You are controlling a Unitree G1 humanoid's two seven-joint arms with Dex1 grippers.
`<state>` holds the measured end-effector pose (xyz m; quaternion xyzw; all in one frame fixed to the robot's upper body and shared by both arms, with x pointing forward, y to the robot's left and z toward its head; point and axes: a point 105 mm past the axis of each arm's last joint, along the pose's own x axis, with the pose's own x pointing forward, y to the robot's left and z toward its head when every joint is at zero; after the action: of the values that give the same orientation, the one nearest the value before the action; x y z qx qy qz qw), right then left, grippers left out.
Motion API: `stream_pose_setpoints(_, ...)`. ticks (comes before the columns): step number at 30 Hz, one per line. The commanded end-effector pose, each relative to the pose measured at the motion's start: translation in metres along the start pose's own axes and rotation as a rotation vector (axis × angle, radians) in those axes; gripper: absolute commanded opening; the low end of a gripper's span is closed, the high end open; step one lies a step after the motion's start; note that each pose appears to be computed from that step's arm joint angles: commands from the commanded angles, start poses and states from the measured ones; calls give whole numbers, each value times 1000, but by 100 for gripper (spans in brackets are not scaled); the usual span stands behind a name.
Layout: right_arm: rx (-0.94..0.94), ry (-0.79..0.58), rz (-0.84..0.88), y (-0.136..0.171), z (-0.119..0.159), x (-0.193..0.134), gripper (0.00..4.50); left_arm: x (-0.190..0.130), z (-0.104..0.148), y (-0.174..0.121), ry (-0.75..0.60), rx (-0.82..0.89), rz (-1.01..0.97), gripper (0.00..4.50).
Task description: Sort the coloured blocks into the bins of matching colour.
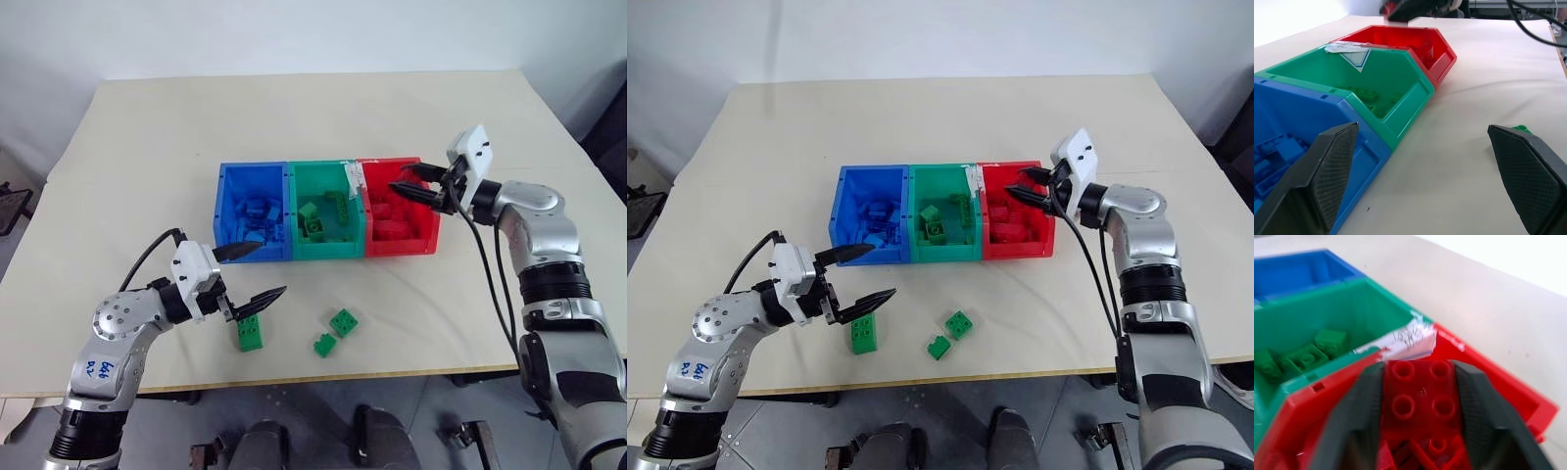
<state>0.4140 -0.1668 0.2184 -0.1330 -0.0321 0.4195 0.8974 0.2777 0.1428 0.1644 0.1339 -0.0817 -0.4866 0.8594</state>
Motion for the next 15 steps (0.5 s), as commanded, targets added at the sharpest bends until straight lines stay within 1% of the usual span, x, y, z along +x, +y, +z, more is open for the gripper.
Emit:
stream_pose_setpoints(1, -77, -55, 8, -3, 21, -5, 372, -3, 7, 1, -13, 37, -7, 450)
stream_pose_setpoints(3, -115, -76, 50, 4, 24, -13, 439, -5, 5, 2, -1, 41, -20, 450)
stream_pose_setpoints(4, -128, -88, 59, 6, 26, -19, 445, -5, 4, 3, 4, 42, -26, 450)
stream_pose_setpoints(6, -163, -114, 125, 23, 28, -35, 445, -5, 2, 3, 18, 55, -55, 450)
stream_pose_setpoints(8, -171, -101, 180, 39, 23, -49, 445, -4, 0, 0, 26, 64, -87, 450)
stream_pose_setpoints(9, -175, -82, 203, 46, 19, -57, 445, -4, -2, -5, 35, 33, -131, 450)
stream_pose_setpoints(12, -234, 53, 241, 59, -6, -89, 445, 0, -9, -19, 73, 17, -246, 450)
stream_pose_setpoints(15, -200, 130, 188, 57, -21, -121, 445, 9, -10, -25, 66, 30, -303, 450)
